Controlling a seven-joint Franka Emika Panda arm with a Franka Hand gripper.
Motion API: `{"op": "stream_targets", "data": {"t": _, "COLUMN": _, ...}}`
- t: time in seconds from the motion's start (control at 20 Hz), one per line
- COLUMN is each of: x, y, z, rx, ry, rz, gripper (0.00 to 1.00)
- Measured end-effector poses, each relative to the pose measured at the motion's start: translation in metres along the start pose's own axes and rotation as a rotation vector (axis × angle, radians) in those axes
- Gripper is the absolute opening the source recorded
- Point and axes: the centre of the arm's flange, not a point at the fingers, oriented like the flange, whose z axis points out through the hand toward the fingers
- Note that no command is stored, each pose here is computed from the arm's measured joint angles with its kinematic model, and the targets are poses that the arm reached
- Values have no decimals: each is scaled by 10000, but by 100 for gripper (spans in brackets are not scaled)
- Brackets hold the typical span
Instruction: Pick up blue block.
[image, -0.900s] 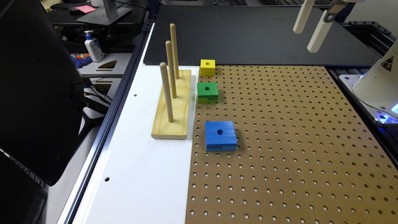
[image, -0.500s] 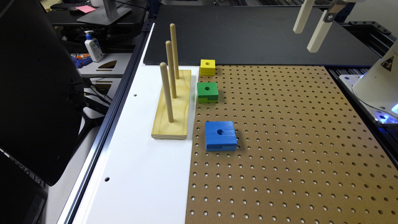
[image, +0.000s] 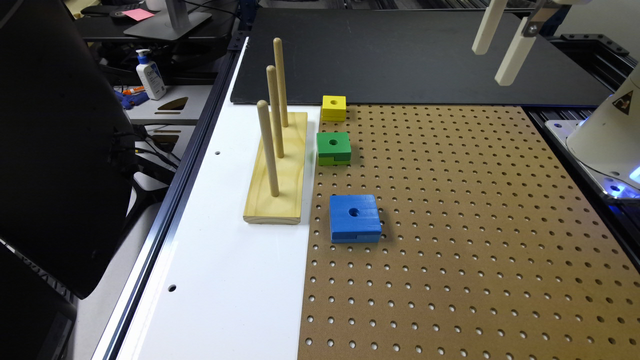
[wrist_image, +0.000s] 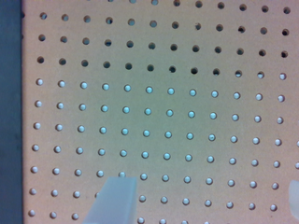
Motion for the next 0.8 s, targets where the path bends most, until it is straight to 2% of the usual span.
{"op": "stream_targets", "data": {"t": 0.2, "x": -4, "y": -5, "z": -1, "rx": 3, "ry": 3, "rz": -13, "gripper": 100}}
{"op": "stream_targets", "data": {"t": 0.25, "x": -32, "y": -36, "z": -7, "rx": 14, "ry": 15, "rz": -36, "gripper": 100}}
{"op": "stream_targets", "data": {"t": 0.4, "x": -42, "y": -49, "z": -11, "rx": 24, "ry": 23, "rz": -46, "gripper": 100}}
{"op": "stream_targets", "data": {"t": 0.5, "x": -64, "y": -80, "z": -21, "rx": 64, "ry": 46, "rz": -62, "gripper": 100}}
{"op": "stream_targets", "data": {"t": 0.55, "x": -281, "y": -380, "z": -50, "rx": 450, "ry": 366, "rz": -80, "gripper": 100}}
{"op": "stream_targets", "data": {"t": 0.6, "x": -280, "y": -387, "z": -50, "rx": 456, "ry": 370, "rz": -79, "gripper": 100}}
{"op": "stream_targets", "data": {"t": 0.65, "x": -263, "y": -435, "z": -49, "rx": 499, "ry": 395, "rz": -88, "gripper": 100}}
{"op": "stream_targets", "data": {"t": 0.8, "x": -224, "y": -555, "z": -49, "rx": 523, "ry": 386, "rz": -111, "gripper": 100}}
